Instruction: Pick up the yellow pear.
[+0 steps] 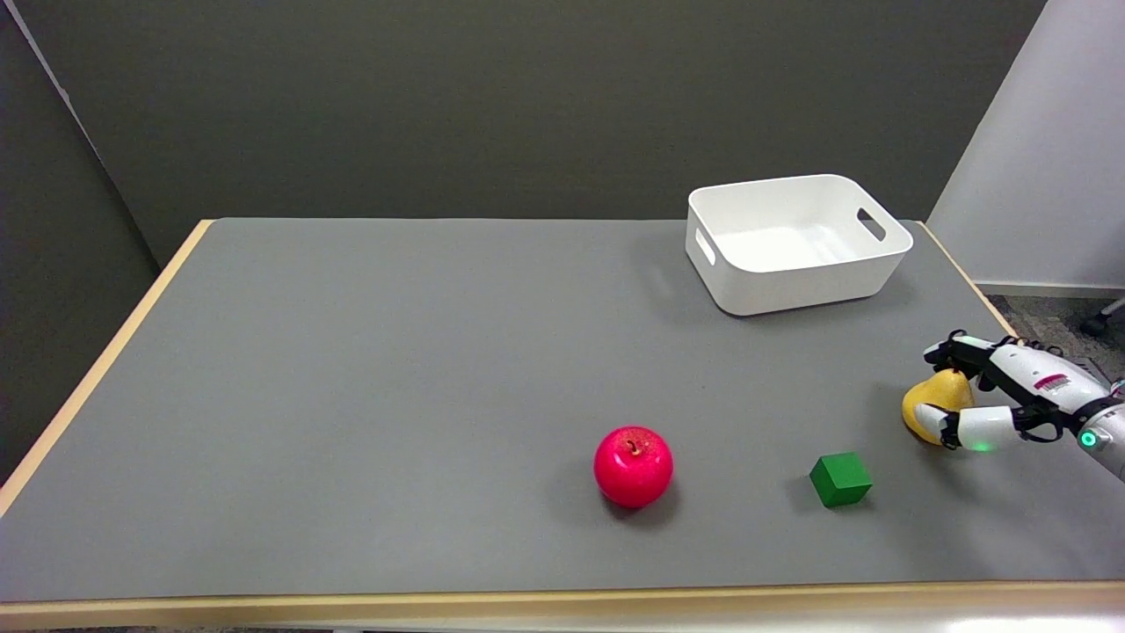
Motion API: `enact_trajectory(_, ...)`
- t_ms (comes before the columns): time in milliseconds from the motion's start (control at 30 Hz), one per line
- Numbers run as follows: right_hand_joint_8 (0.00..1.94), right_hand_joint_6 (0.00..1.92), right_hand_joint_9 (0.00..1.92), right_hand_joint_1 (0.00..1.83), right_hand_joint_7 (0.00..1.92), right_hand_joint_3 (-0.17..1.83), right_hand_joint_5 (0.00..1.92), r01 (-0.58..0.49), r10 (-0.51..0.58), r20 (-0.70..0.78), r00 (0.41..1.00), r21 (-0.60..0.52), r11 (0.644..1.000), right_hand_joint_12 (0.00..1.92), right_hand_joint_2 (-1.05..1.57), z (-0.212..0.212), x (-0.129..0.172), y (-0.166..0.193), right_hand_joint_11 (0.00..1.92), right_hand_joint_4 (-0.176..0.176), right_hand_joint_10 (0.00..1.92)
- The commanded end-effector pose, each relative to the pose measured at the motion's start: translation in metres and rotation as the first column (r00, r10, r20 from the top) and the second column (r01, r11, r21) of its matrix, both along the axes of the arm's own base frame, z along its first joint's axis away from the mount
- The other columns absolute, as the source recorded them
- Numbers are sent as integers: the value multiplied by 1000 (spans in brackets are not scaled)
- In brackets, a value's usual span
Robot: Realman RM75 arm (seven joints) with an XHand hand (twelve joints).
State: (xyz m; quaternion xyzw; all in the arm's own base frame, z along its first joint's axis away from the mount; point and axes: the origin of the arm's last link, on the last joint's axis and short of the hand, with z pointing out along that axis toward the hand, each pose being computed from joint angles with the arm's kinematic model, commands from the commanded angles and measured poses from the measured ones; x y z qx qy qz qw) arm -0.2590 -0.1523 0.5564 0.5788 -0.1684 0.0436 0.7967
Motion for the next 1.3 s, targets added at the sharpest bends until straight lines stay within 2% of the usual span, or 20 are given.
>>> enact_trajectory(33,651,635,476,805,529,935,340,-25,25,-18,1000,37,999,1667,617,-3,-2,-8,418,-101,1143)
enact_trajectory(100,693,678,529,891,556,957,361,-20,21,-33,999,47,999,1712,624,-4,-2,-9,478,-96,1194)
enact_trajectory(167,757,844,590,954,596,957,422,-10,13,-45,999,51,999,1751,664,-4,-2,-10,539,-90,1248)
enact_trajectory(367,890,1030,667,1000,667,942,482,-7,12,-71,997,65,998,1795,710,-6,0,-14,626,-90,1316)
enact_trajectory(433,974,1486,718,1002,723,403,632,-9,14,-78,997,67,998,1909,1100,-6,-1,-15,746,-107,1370)
enact_trajectory(467,1095,1542,736,1056,761,310,636,-10,16,-83,996,70,997,1921,1142,-7,-1,-16,758,-81,1383)
enact_trajectory(500,1238,1556,753,1124,803,260,622,-13,20,-90,996,76,997,1921,1145,-8,-1,-17,757,-46,1392)
enact_trajectory(533,1295,1556,759,1152,825,254,619,-12,20,-93,995,77,997,1921,1138,-8,-1,-17,750,-34,1404)
enact_trajectory(667,1350,1502,759,1166,855,347,631,-10,23,-129,991,100,995,1921,1085,-10,2,-23,712,-58,1509)
enact_trajectory(733,1407,1449,810,1182,871,436,649,-13,29,-149,988,105,994,1921,1034,-8,6,-24,696,-88,1596)
enact_trajectory(800,1427,1410,848,1198,882,414,649,-23,39,-161,986,106,994,1921,1042,-6,11,-27,665,-133,1574)
enact_trajectory(867,1446,1394,858,1209,883,414,644,-34,51,-169,984,106,994,1921,1042,-4,16,-30,648,-161,1605)
enact_trajectory(1100,1453,1400,859,1207,882,433,645,-98,119,-198,973,114,989,1921,1034,-1,39,-40,646,-157,1630)
enact_trajectory(1300,1449,1403,867,1207,888,464,653,-232,253,-257,933,111,966,1921,1016,6,89,-50,667,-152,1646)
